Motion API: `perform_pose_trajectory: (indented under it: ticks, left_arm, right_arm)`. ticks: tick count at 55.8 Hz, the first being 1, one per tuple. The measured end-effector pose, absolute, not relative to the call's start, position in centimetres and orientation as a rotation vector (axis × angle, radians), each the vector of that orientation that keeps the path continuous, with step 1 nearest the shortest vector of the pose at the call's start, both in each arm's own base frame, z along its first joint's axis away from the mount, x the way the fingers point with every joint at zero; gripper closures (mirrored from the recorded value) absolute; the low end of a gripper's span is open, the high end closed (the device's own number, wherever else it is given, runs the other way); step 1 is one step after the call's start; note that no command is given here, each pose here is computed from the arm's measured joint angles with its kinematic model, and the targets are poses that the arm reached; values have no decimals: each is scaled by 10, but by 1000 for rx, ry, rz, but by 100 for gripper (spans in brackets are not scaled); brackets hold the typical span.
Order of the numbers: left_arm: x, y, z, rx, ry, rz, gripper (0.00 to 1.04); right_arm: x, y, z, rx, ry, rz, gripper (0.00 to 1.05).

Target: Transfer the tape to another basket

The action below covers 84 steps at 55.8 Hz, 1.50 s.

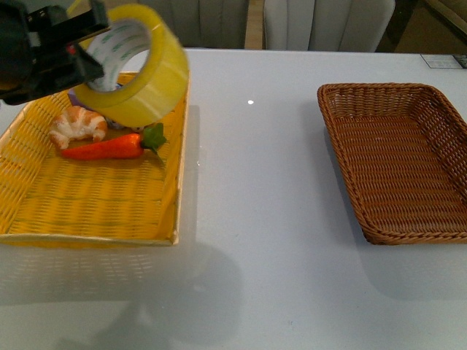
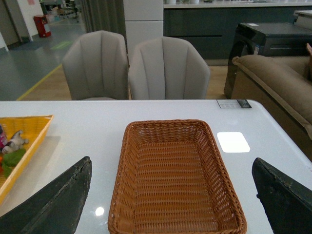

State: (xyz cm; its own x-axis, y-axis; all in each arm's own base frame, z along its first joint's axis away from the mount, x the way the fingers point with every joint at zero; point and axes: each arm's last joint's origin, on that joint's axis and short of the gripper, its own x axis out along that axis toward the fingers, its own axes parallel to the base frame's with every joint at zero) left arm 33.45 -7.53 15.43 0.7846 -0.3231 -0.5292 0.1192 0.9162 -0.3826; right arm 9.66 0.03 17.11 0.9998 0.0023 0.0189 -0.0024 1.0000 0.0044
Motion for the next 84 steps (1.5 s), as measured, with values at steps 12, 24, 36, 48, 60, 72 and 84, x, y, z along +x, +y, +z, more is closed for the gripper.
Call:
perform_pose_trajectory:
  ticks: [12, 24, 36, 48, 60, 72, 84]
  left_arm:
    - [316, -140, 177, -368, 633, -420, 90]
    - [301, -182, 191, -388, 648, -531, 90]
    - [290, -203, 196, -372, 667, -598, 90]
    - [288, -205, 196, -369, 674, -610, 90]
    - [287, -204, 200, -374, 669, -628, 90]
    - [286, -204, 199, -370, 676, -633, 90]
    - [286, -204, 199, -366, 683, -642, 90]
  right_arm:
    - [97, 0, 171, 5, -19, 2, 9]
    - [97, 0, 171, 5, -19, 2, 9]
    - [97, 0, 170, 40, 47, -12, 9]
    - [124, -5, 188, 369, 461, -23, 9]
    - [161, 4, 219, 519, 382, 256, 9]
    - [188, 22, 213, 566, 435, 476, 9]
    - [207, 32, 207, 572, 473, 574, 9]
